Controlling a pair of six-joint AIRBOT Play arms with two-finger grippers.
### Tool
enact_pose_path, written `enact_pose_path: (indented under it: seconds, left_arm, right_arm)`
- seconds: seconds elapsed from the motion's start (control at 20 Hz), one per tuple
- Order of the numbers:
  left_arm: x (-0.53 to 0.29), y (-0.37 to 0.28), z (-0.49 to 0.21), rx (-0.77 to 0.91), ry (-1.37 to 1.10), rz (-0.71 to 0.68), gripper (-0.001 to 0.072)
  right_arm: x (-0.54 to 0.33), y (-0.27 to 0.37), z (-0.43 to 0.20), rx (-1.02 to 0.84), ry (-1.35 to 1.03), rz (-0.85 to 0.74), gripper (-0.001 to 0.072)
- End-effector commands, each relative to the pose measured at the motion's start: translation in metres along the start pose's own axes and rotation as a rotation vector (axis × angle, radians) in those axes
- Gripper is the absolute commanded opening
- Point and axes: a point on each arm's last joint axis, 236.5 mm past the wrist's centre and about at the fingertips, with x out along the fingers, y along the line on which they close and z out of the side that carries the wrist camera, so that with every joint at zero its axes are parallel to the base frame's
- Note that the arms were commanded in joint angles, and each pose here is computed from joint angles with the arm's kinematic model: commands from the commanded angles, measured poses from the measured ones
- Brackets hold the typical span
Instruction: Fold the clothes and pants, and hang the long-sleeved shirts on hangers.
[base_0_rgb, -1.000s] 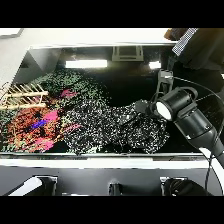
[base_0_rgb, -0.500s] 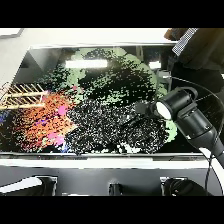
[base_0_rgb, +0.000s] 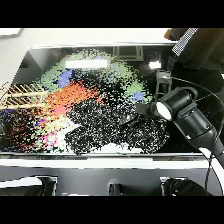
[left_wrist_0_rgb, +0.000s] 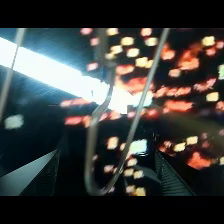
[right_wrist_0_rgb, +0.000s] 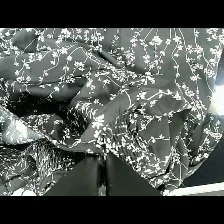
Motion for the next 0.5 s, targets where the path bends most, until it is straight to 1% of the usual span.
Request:
enact_pose_path:
  seconds: [0.0,0.15,0.2,0.25,0.4,0.45]
  left_arm:
    - [0.017,-0.01,-0.002,0.033,0.027,-0.029,0.0666]
    - [0.029,-0.018,-0.005,0.045,0.053,-0.05,0.0654]
    - [0.031,-0.02,-0.005,0.048,0.057,-0.053,0.0572]
    - [0.032,-0.021,-0.005,0.051,0.059,-0.054,0.0444]
    - [0.031,-0.022,-0.005,0.052,0.059,-0.055,0.0101]
    - [0.03,-0.023,-0.005,0.055,0.059,-0.057,0.002]
  right_arm:
    - [0.0,0.0,-0.001,0.002,0.002,-0.002,0.0024]
    - [0.0,0.0,-0.001,0.002,0.003,-0.003,0.0024]
    - [0.0,-0.001,-0.002,0.002,0.007,-0.006,0.0024]
    - [0.0,-0.002,-0.002,0.002,0.009,-0.009,0.0024]
    - [0.0,-0.003,-0.003,0.001,0.012,-0.013,0.0024]
    - [0.0,-0.003,-0.003,0.001,0.012,-0.013,0.0024]
